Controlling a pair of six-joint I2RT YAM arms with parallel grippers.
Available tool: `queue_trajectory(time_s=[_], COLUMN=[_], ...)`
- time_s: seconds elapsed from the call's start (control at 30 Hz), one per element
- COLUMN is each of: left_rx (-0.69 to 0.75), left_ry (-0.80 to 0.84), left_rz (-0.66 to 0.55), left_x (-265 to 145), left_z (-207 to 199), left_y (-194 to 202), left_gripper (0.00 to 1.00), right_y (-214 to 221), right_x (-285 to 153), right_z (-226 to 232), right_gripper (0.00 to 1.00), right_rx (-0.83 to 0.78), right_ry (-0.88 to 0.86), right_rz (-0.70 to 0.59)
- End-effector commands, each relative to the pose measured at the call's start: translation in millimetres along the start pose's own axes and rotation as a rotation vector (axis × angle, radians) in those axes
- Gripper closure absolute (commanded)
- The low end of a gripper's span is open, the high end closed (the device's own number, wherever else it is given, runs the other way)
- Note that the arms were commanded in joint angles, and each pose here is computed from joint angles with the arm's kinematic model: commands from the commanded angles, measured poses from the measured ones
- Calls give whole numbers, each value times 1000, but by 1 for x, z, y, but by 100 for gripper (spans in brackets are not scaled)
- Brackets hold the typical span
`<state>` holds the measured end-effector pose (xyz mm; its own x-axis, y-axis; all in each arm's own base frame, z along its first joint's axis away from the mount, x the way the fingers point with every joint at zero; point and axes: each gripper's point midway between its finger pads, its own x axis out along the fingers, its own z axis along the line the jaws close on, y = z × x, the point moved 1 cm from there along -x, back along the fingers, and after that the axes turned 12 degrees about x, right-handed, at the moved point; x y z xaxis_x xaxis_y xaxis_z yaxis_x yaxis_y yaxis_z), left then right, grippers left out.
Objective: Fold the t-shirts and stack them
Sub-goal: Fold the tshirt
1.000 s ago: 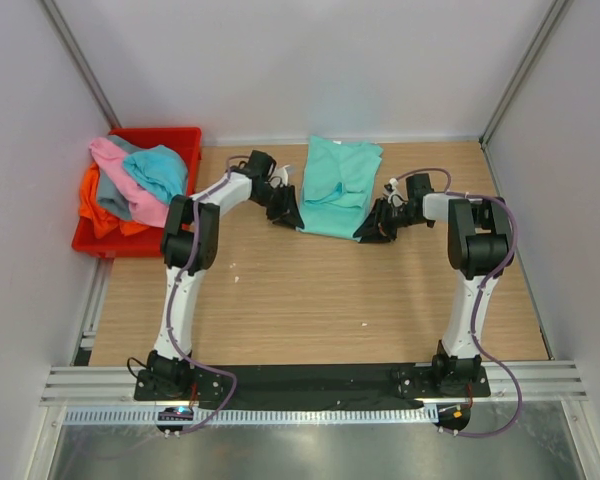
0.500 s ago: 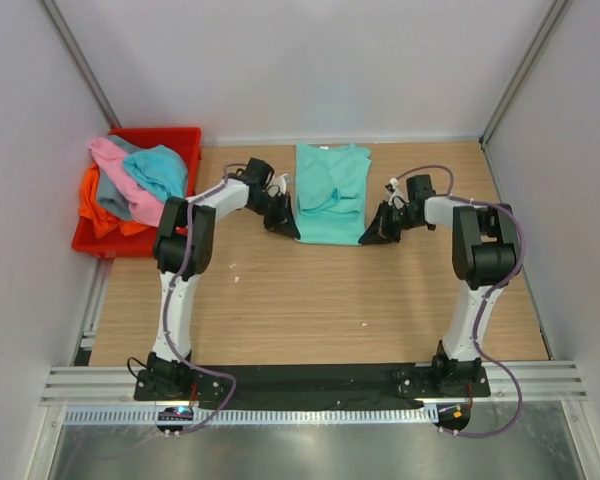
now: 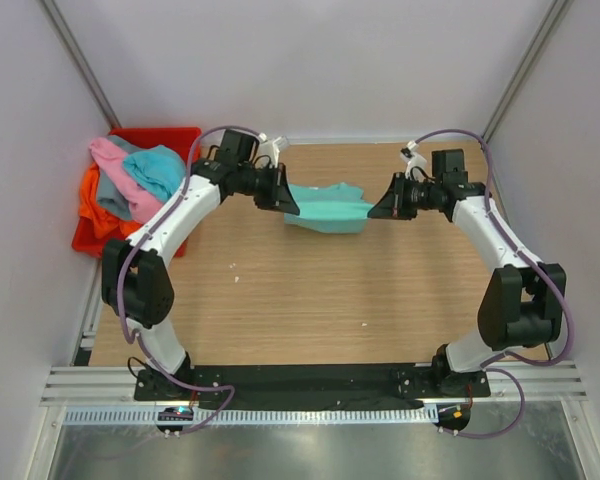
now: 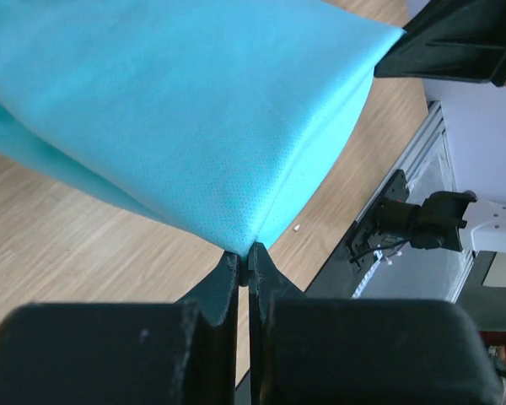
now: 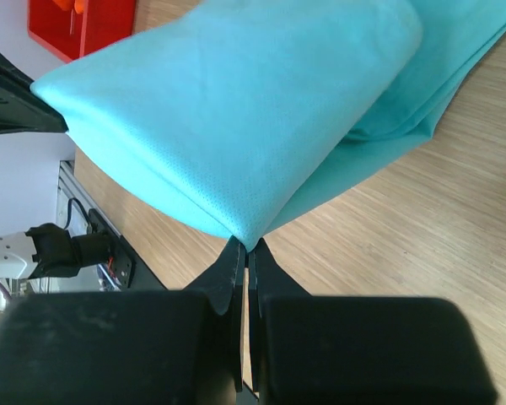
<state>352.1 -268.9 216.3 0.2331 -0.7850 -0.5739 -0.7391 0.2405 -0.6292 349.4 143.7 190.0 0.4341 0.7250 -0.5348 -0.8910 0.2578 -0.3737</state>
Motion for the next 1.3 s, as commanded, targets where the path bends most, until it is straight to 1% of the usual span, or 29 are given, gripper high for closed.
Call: queue_trajectory(time_s=[0.0,0.27,0.4,0.43,0.47,0.53,0.57,0.63,0.67,0.7,0.73,0.77,0.8,0.83,0.87,0.9,0.93,0.97,1.0,1.03,1.07,1.1,1.13,1.17,1.2,1.23,1.27], left_rx=[-18,-24,-12,-3,26,20,26,4,-5,6,-12,-20,-34,-40,-40,-38,-10,18,53,129,162,178,168,184,187,187,190], left_ry=[-39,-60,-78,-84,-100,-118,-124,-142,-155,-172,-178,-195,-259,-302,-347,-446,-497,-524,-561,-675,-684,-678,-634,-612,-602,-590,-543], left_rz=[72,89,88,85,66,78,54,57,50,28,46,39,37,11,-8,-20,-54,-53,-23,-49,-49,-76,-67,-110,-133,-141,-138], left_x=[4,8,10,9,7,10,6,11,11,9,18,19,28,27,30,30,33,37,32,14,14,9,11,-4,-11,-13,-14], left_z=[6,8,13,14,15,23,26,38,46,51,62,73,95,111,125,148,161,165,162,164,149,141,132,114,106,100,88], left_y=[30,50,48,45,34,29,17,11,7,-5,-3,-8,-16,-26,-35,-41,-62,-69,-73,-92,-94,-100,-91,-99,-102,-100,-92], left_gripper=[100,100,100,100,100,100,100,100,100,100,100,100,100,95,88,83,67,65,61,49,45,45,44,43,42,37,36], right_y=[9,19,12,10,7,-5,-18,-32,-47,-55,-64,-78,-87,-100,-123,-128,-137,-152,-154,-163,-152,-157,-159,-147,-145,-139,-132], right_x=[-6,-12,-8,-3,-1,3,8,14,21,25,31,43,51,59,61,80,84,83,81,73,72,50,43,43,37,30,30], right_z=[-4,-6,-5,-10,-11,-10,-10,-11,-12,-14,-19,-23,-31,-34,-26,-44,-43,-35,-29,-16,-21,2,8,0,3,4,-1], right_gripper=[99,98,99,98,98,98,99,99,99,99,98,99,98,98,96,91,74,65,58,52,46,43,39,39,39,38,38], right_rx=[2,-13,-19,-6,-7,-16,-24,-40,-56,-64,-79,-90,-98,-120,-159,-139,-153,-170,-153,-193,-184,-239,-278,-276,-292,-315,-316], right_ry=[25,33,30,35,36,33,32,35,34,38,44,42,58,59,47,56,41,29,13,-22,-15,-29,-35,-12,-5,11,25], right_rz=[14,11,9,21,21,14,7,-9,-24,-32,-42,-43,-49,-74,-117,-101,-112,-138,-146,-195,-197,-265,-304,-296,-304,-292,-273])
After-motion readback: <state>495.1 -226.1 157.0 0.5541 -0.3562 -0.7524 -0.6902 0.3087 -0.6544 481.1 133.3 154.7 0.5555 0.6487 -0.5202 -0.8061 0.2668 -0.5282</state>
